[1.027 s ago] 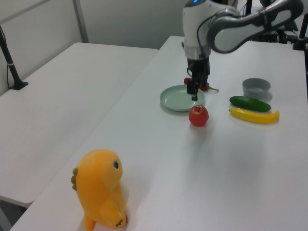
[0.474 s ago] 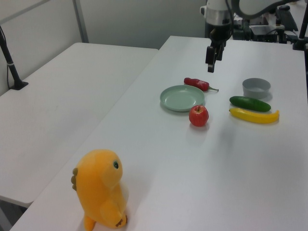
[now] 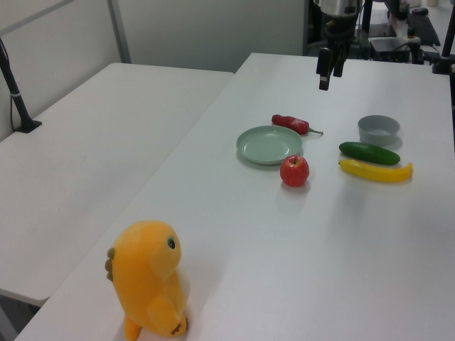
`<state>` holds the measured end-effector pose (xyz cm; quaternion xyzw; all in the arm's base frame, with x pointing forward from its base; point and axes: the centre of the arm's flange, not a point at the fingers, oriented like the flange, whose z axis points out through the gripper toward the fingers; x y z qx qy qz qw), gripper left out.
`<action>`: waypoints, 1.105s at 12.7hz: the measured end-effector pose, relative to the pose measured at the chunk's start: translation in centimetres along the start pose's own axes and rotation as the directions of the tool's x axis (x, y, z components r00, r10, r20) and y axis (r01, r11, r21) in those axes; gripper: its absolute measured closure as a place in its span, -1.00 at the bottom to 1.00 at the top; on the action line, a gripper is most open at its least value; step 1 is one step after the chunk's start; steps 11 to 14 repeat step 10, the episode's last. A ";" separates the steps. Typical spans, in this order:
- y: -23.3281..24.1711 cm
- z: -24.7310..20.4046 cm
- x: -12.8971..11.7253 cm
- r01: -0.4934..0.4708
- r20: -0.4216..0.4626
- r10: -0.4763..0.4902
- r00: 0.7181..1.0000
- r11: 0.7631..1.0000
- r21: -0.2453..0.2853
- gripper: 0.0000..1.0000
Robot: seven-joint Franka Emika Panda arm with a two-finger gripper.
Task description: Red apple placed in the center of the desktop
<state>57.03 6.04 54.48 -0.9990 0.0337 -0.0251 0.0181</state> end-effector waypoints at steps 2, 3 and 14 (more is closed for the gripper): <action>0.0 0.4 -0.3 0.030 0.009 -0.030 1.000 1.000 -0.001 -1.00; -0.1 0.7 -0.5 0.046 0.015 -0.046 0.999 0.999 -0.002 -1.00; 0.3 0.8 -0.5 0.101 0.018 -0.101 0.995 0.995 -0.027 -1.00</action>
